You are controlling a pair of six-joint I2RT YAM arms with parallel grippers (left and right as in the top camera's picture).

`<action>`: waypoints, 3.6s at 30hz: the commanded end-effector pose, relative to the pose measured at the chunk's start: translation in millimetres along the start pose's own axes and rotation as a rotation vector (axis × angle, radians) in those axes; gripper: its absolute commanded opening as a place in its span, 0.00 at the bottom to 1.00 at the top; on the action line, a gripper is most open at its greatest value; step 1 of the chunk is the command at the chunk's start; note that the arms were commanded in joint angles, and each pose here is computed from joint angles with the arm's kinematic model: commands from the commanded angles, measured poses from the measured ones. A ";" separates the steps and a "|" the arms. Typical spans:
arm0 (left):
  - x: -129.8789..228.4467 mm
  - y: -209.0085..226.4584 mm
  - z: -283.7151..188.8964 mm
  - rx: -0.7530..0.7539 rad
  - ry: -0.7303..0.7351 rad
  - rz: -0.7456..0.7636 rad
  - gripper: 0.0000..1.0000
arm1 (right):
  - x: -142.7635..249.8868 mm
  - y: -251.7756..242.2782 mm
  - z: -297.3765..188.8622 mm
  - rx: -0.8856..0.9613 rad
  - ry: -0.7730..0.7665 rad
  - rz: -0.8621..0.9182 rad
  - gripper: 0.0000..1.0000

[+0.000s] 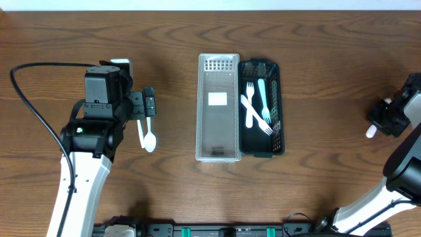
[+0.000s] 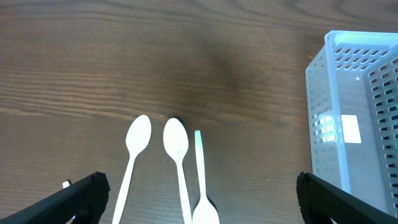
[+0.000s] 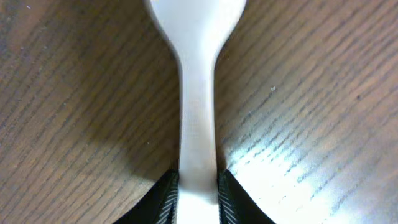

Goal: Pack container

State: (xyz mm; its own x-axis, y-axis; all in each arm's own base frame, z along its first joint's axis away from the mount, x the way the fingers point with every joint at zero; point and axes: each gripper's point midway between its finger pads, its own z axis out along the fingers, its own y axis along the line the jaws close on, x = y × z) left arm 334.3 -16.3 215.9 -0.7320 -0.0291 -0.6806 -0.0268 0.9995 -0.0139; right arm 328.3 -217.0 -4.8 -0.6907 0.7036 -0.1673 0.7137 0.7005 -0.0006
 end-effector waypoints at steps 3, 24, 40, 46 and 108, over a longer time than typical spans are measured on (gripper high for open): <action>-7.1 4.3 -2.4 -0.021 -0.015 0.010 0.98 | 28.7 1.3 23.5 0.033 0.104 -0.034 0.21; -7.0 4.3 -2.4 -0.021 -0.014 0.010 0.98 | 56.5 192.5 -157.5 -0.340 -0.317 -0.524 0.14; -7.0 4.3 -2.4 -0.021 -0.014 0.010 0.98 | 206.8 289.7 -152.3 -0.452 -0.174 -0.802 0.14; -7.0 4.3 -2.4 -0.021 -0.014 0.010 0.98 | 230.5 308.0 -135.3 -0.444 -0.156 -0.860 0.61; 111.2 7.0 133.3 -0.021 0.678 -0.156 0.71 | 52.2 103.1 -202.9 -0.234 -0.337 -0.250 0.99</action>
State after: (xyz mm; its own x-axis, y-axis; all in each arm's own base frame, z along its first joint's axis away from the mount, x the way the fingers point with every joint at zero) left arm 342.3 -7.2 48.6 -0.9770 -0.1957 -0.0842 -0.1917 0.9800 -0.0533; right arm 343.6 -83.2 191.6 -0.7271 0.4552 -0.5140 0.4554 0.8800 0.1350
